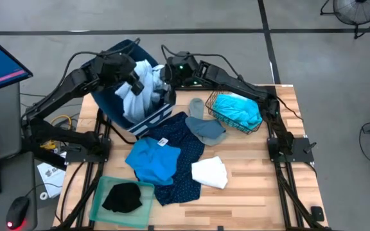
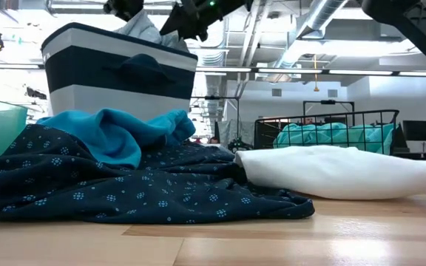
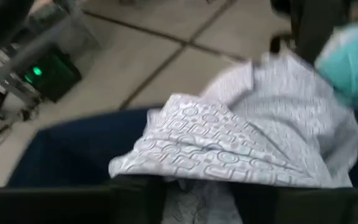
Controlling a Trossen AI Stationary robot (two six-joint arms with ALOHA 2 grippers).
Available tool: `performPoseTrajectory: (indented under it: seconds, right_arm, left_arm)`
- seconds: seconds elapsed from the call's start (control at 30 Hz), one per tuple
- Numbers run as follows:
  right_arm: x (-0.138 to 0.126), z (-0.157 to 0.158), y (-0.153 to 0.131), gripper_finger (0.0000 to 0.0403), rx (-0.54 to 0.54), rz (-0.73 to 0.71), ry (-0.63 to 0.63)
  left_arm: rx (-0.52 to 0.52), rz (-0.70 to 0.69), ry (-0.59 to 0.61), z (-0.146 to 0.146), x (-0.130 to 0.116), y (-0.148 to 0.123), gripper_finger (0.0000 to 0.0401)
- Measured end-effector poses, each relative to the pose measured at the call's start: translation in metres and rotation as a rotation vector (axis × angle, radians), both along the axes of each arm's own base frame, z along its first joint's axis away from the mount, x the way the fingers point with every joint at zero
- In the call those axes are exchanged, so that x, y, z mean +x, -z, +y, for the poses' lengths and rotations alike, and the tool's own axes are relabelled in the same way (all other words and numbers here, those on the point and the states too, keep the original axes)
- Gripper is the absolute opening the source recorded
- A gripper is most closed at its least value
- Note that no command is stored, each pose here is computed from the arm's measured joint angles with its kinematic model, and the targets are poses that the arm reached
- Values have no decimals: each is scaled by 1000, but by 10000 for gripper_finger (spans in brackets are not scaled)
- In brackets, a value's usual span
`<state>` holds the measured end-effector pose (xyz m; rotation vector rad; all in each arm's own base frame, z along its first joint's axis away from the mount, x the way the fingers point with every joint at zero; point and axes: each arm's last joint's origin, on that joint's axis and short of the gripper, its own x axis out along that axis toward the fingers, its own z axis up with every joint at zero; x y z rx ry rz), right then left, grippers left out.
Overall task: Pick & Place Cloths
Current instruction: Put the blue patterned cloth into the blue laundry organizer, then put the blue shorts into the black wire basket
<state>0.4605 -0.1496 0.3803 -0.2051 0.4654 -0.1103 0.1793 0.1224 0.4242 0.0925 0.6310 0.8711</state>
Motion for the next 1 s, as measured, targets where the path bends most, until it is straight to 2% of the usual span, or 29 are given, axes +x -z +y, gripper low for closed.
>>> performPoseTrajectory:
  seconds: [0.13, 0.27, 0.47, 0.6, 0.77, 0.9, 1.0]
  right_arm:
    - [1, 11, 5, 348, -36, 65, -16]
    - [-8, 20, 3, 352, -109, 182, -24]
    - [-29, 28, -17, 340, -121, 229, -14]
    - [-58, 36, -41, 332, -109, 248, -11]
    - [-113, 52, -88, 326, -56, 196, 31]
    - [-163, 66, -118, 326, -13, 168, 59]
    - [-198, 78, -134, 326, 31, 156, 82]
  left_arm:
    - [-89, 103, -21, -8, -11, 10, 204]
    - [-210, 154, -96, -15, -21, 19, 249]
    - [-346, 71, -39, -21, -23, 20, 269]
    - [-428, -34, 12, -29, -30, 13, 269]
    - [-444, -256, 196, -50, -39, -18, 269]
    - [-380, -492, 452, -77, -38, -47, 269]
    - [-340, -591, 624, -100, -29, -61, 268]
